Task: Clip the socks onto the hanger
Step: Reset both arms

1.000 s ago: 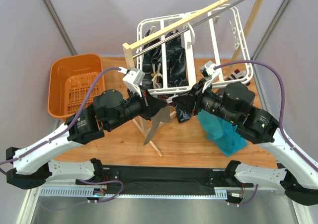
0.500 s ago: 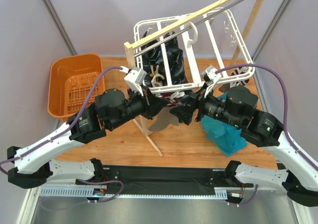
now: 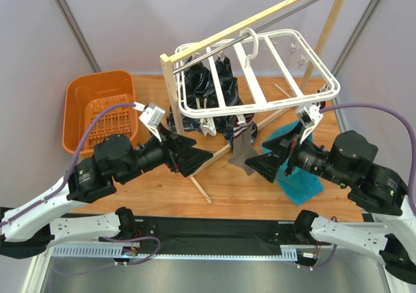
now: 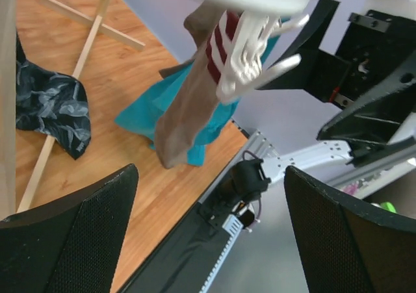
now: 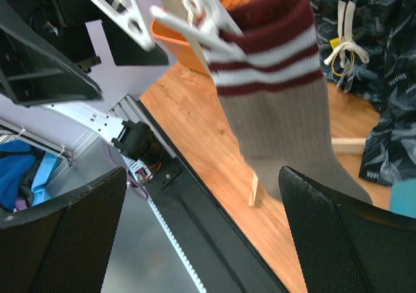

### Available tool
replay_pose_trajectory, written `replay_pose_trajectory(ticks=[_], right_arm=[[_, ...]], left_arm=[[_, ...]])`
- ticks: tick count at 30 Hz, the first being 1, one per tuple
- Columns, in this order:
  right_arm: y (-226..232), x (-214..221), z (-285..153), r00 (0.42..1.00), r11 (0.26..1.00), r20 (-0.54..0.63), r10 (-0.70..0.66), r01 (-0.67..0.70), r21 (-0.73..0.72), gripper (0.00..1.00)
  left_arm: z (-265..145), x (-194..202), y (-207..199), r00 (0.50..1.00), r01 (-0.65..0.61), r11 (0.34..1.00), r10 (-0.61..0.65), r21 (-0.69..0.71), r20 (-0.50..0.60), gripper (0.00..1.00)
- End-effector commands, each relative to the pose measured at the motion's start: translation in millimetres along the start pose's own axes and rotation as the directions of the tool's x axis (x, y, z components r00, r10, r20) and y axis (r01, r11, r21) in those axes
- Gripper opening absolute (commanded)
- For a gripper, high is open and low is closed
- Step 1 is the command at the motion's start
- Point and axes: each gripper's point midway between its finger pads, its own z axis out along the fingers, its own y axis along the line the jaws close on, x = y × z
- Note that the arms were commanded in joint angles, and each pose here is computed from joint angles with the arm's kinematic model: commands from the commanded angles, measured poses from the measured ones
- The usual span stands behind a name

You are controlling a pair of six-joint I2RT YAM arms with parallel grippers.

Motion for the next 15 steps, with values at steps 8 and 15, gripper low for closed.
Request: replay_pose_trajectory(ticks=[8,15], right_arm=[[-32,69,-19,0.985,0.985,-0.070,0.155,-0.149,0.093,1.00],[-76,118,-6,0.967,0.942,-0.019,0.256,-0.245,0.229,1.00]], left_arm=[[-49,24,10,0.996,0.081,0.993,-0.083,0.091,0.022,1.00],[-87,69,112,0.996,0.083,0.956,-0.070,-0.280,0.053,1.00]])
